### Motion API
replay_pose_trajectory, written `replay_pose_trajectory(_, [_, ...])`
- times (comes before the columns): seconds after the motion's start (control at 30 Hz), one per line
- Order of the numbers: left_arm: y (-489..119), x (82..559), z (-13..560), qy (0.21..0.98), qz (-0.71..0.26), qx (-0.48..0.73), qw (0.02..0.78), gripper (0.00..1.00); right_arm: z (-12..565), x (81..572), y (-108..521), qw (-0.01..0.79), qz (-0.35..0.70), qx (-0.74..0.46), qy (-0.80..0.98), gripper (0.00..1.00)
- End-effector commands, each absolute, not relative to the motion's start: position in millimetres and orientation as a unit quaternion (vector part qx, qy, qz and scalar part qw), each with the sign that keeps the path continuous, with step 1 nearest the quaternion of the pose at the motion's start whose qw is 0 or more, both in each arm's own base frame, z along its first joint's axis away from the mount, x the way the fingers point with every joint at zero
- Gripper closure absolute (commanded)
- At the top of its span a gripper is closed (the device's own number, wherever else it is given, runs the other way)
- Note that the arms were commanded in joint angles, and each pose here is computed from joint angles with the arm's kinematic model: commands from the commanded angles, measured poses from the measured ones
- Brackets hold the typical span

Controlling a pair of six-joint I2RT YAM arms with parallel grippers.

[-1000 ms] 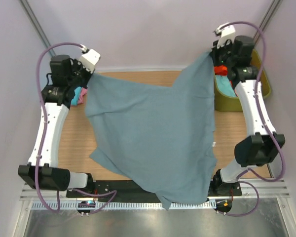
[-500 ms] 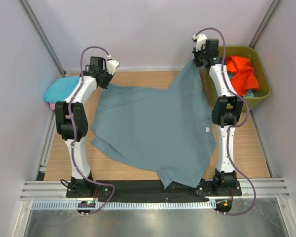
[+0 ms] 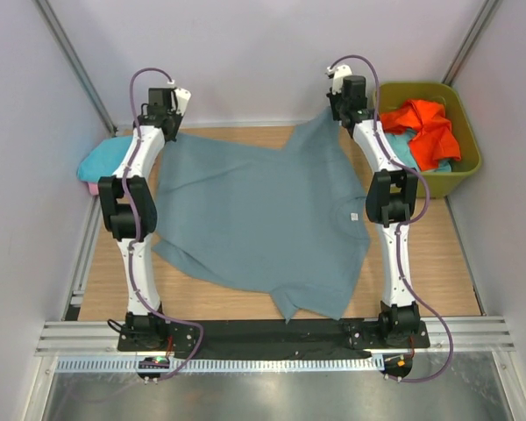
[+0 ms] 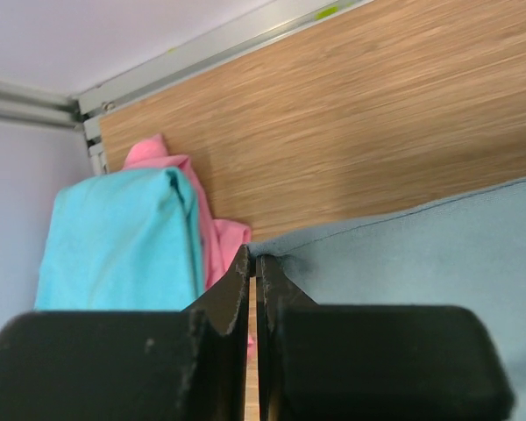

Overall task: Fold and stack the t-shirts
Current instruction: Flatten the tshirt out, then fold the tshirt

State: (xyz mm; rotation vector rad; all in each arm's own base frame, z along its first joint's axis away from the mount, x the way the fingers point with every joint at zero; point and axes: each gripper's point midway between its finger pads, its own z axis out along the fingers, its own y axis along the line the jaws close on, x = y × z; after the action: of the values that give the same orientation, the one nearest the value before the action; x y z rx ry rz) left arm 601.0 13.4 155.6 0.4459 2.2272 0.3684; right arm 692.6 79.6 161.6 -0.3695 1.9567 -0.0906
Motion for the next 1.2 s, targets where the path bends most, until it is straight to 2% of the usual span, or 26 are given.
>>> replay_pose_trajectory(0.0, [37.1,604.2,175.7,0.876,0.178,0.146,0.424,1.00,226.8,702.5,53.5,0.610,-0.076,-0.087,0.784,0.99])
replay_pose_trajectory(0.17, [44.2,596.2,179.9,0.878,0.193,0.148,0.413,1.00,255.3,707.7,50.9,0.641,-0.087,-0.079,0.759,0.99])
replay_pose_trajectory(0.63, [39.0,620.2,175.0,0.870,0.183,0.159,0.430,1.00,239.5,717.5,70.3,0.645,-0.076,-0.095,0.754,0.99])
replay_pose_trajectory(0.9, [41.3,620.0,187.1,0.867,0.178,0.153,0.439,1.00,281.3,686.6,61.9,0.640,-0.072,-0.098,0.759,0.99])
replay_pose_trajectory(1.17, [36.3,602.2,189.7,0.875,0.151,0.173,0.426,1.00,266.7,638.9,58.6,0.597,-0.066,-0.134,0.788,0.99])
